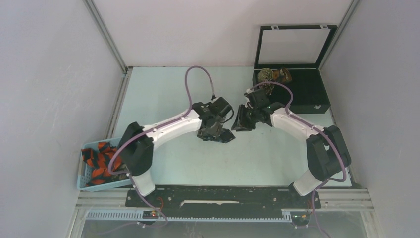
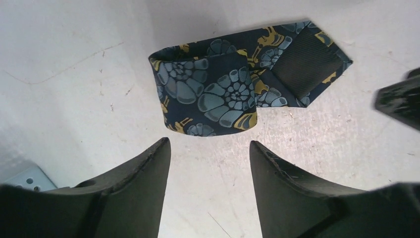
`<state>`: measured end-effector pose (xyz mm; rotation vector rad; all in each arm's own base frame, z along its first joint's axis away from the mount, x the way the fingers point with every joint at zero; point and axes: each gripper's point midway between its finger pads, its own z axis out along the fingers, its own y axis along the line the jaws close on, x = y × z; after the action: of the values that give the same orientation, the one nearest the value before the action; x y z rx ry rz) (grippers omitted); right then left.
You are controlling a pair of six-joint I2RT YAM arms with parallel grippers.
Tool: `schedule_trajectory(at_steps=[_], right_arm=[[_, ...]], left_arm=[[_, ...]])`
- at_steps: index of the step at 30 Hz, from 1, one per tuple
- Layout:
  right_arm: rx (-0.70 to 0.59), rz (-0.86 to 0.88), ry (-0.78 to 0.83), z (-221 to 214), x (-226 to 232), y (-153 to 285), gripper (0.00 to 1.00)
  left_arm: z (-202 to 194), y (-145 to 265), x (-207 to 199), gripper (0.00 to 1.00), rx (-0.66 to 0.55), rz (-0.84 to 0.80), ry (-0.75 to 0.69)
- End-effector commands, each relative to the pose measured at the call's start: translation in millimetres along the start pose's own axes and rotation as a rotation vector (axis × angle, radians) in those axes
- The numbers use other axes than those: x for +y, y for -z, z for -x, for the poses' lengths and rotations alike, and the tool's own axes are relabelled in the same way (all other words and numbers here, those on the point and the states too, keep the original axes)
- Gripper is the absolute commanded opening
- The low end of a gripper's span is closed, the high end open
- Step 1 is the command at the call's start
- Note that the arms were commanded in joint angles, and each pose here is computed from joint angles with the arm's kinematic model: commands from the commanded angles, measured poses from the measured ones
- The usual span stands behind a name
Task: Roll the ties
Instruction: Roll the tie at the center of the board.
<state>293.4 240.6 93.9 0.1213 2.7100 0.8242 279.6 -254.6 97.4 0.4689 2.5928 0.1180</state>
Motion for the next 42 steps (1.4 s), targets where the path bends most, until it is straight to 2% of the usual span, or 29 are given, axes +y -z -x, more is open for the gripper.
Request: schedule_trajectory(at_steps=[1, 6, 17, 30, 42], right_arm=[[-0.050, 0.166, 0.075, 4.4, 50.2, 4.4, 0.33], [-0.032, 0.241, 0.119, -1.8, 83.3, -7.0, 0.34], [0.043, 0.266, 0.167, -3.5, 126.8, -45.8, 0.31], [0.121, 0.074, 0.115, -8.1, 72.9, -82.1, 0.23], [0.143, 0.012, 0.092, -13.0, 47.0, -88.7, 0.21]], left_arm=[[17.6, 26.7, 12.8, 0.67, -0.108, -0.097, 0.064], [13.2, 31.4, 34.3, 0.73, -0.171, -0.184, 0.147], [6.9, 20.9, 64.0, 0.84, -0.251, -0.388, 0.306], [9.4, -5.6, 54.1, 0.85, -0.216, -0.494, 0.324], [2.5, -34.3, 33.7, 0.85, -0.131, -0.584, 0.321]])
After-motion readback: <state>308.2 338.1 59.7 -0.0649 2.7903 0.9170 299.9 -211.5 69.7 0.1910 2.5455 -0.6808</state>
